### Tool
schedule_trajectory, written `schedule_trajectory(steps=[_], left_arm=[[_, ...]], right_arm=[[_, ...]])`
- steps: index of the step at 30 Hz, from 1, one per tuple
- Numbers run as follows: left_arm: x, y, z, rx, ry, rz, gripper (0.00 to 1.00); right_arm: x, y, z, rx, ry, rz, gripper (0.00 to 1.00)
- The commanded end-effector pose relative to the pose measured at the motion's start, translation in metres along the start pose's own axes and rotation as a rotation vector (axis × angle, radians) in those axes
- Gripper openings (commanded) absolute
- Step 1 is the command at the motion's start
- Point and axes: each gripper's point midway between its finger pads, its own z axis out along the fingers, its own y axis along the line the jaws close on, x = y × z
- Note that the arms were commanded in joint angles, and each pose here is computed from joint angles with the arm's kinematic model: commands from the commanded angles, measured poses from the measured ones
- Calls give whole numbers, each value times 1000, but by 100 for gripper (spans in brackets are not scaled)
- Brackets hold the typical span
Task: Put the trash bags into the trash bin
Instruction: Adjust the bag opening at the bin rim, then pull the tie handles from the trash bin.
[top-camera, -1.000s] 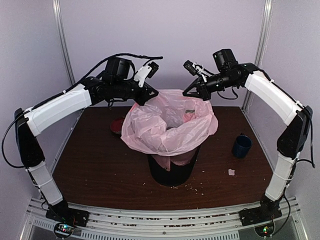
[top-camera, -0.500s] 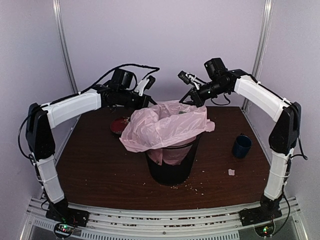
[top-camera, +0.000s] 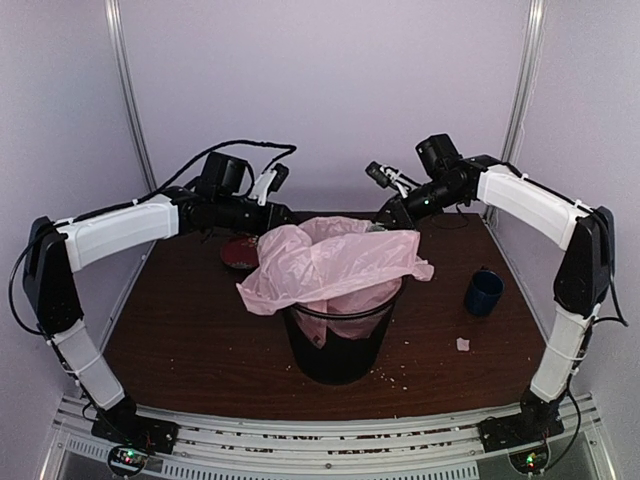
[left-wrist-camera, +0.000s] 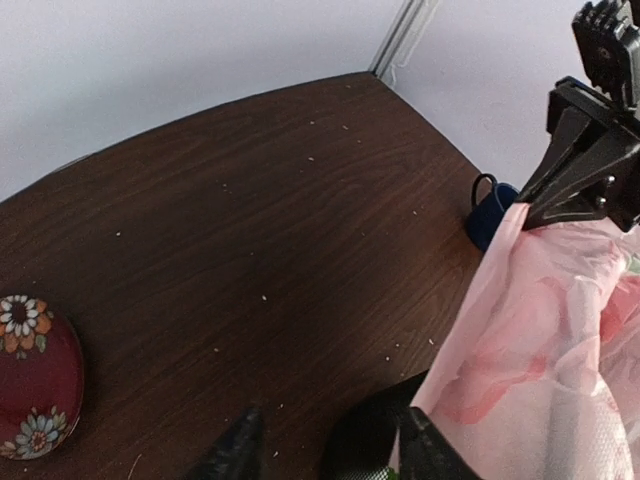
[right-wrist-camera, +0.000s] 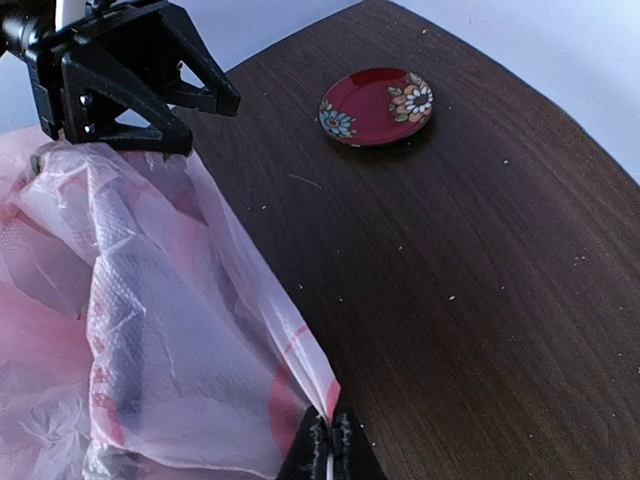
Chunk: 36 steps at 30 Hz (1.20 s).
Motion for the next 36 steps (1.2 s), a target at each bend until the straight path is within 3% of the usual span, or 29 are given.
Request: schedule_trajectory(steps=[1, 8, 12, 14, 18, 22, 28, 36], left_arm=[[-34, 17, -39, -140, -98, -1, 53], [-69, 18, -96, -281, -212, 30, 61], [-86, 11, -151, -373, -296, 96, 63], [-83, -7, -173, -335, -318, 160, 63], [-32, -75, -187, -139, -265, 350, 63], [46, -143, -197, 125, -193, 496, 62], [101, -159, -186, 220, -80, 545, 60], [124, -165, -146, 108, -19, 663, 59]], right_arm=[[-34, -3, -49, 78, -125, -13, 15], [-45, 5, -94, 146, -203, -18, 35], [-41, 4, -125, 206, -235, -31, 38], [-30, 11, -139, 208, -222, -67, 36], [17, 56, -149, 103, -108, -265, 34], [66, 94, -141, 45, -14, -388, 46], [85, 113, -124, 68, -17, -502, 52], [73, 116, -95, 109, -41, -565, 51]])
